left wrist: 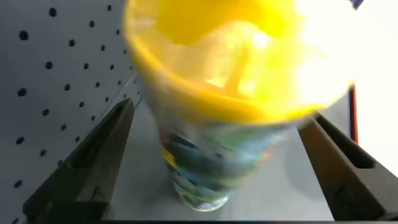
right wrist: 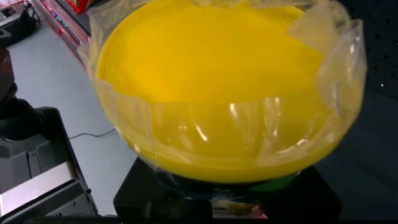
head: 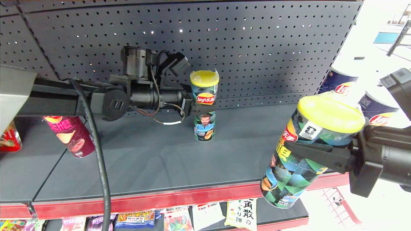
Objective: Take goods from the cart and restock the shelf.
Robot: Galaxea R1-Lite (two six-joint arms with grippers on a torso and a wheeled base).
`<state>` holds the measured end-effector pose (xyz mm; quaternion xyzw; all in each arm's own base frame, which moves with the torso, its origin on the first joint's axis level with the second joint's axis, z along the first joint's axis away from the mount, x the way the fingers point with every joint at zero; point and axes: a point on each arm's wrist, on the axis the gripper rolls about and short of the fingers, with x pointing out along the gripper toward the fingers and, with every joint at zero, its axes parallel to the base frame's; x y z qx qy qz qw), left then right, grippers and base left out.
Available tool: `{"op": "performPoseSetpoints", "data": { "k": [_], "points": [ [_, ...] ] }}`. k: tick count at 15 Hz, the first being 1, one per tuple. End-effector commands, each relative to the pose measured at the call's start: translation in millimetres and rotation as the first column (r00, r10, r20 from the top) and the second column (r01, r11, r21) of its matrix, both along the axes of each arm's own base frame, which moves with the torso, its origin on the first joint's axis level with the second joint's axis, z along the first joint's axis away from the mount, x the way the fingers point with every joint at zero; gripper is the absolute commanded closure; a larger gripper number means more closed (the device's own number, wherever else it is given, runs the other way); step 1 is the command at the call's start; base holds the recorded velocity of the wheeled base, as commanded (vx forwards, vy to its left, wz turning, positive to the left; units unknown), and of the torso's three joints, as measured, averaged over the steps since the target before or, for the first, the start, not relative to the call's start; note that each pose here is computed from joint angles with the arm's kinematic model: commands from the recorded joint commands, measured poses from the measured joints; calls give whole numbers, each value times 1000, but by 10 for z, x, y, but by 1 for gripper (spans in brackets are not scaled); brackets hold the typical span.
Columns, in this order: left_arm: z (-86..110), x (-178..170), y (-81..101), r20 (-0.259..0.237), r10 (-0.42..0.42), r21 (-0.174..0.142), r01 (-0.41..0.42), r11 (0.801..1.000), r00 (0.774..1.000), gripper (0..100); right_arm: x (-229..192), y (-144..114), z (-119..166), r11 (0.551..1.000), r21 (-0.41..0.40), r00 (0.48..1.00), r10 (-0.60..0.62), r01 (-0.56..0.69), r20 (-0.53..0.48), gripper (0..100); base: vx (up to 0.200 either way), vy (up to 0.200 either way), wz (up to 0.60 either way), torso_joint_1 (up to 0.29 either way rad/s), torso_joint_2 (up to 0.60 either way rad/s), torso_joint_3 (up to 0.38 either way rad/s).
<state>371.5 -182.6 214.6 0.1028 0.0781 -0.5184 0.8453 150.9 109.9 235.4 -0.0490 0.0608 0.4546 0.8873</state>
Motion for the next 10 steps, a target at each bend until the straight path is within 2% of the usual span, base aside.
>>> {"op": "performPoseSetpoints", "data": {
  "k": [1,7,8,10],
  "points": [
    [-49,74,-43,-7,2,-2,-2,1000,1000,0,3,-2,6,1000,1,1000,-1,1,2,100,0,0,0,0,0,0],
    [-13,182,-221,-5,8,-37,-8,999,1000,0,8,-16,9,1000,2,1000,-9,9,3,100,0,0,0,0,0,0],
    [-29,179,-220,-12,5,-34,-6,999,1000,100,8,-16,9,1000,2,1000,-9,9,3,100,0,0,0,0,0,0],
    [-51,161,-242,-24,-6,-31,6,999,1000,100,19,-25,6,1000,1,1000,-15,15,2,100,0,0,0,0,0,0]
  ]
}}
